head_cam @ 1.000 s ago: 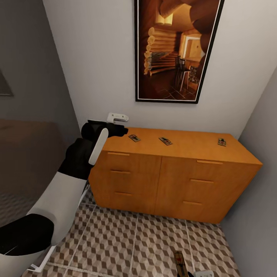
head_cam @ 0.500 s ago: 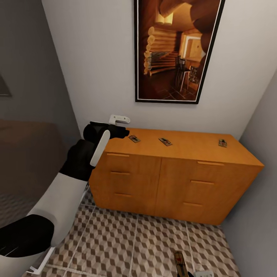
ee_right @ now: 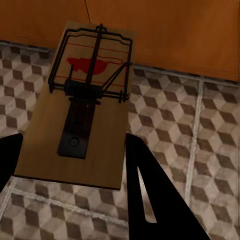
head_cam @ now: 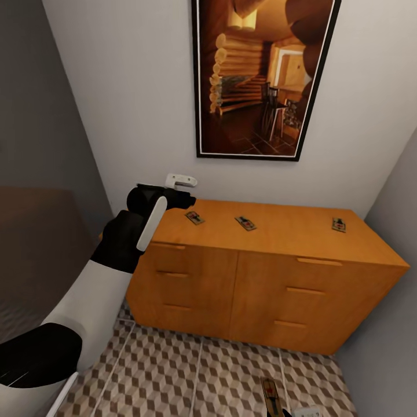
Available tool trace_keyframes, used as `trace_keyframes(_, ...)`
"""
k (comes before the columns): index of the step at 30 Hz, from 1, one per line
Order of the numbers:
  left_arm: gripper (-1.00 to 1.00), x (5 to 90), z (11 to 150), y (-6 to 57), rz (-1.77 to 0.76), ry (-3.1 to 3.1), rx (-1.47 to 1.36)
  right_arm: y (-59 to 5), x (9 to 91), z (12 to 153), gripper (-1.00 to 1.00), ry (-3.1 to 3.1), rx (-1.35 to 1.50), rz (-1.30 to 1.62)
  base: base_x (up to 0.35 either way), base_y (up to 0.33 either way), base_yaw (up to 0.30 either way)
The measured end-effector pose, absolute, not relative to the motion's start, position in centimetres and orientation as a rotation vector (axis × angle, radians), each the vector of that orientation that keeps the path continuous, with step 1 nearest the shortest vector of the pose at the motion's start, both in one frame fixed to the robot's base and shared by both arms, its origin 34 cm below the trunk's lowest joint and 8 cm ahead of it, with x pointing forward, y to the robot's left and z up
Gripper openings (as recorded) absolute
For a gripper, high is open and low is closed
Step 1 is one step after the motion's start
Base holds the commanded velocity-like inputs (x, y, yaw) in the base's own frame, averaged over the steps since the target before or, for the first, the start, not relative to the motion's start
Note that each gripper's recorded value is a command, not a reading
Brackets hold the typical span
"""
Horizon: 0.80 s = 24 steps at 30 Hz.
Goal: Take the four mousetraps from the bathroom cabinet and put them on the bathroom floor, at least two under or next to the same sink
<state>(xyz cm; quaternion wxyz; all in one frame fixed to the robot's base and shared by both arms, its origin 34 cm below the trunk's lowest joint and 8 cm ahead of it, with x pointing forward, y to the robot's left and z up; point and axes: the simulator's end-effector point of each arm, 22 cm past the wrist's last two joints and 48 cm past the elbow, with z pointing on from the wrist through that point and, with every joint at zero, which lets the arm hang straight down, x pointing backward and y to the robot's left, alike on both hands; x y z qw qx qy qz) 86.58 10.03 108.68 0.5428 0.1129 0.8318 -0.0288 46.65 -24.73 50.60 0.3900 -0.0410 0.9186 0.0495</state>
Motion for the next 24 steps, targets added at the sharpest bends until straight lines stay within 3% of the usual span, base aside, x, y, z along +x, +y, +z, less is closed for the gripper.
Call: trace_keyframes(24,1.00,86.1,105.9,9.7,-0.079,2.021,0.273,-24.7,46.6,50.6,-1.00,2.336,-0.104,0.126,0.011,-0.004,0.000)
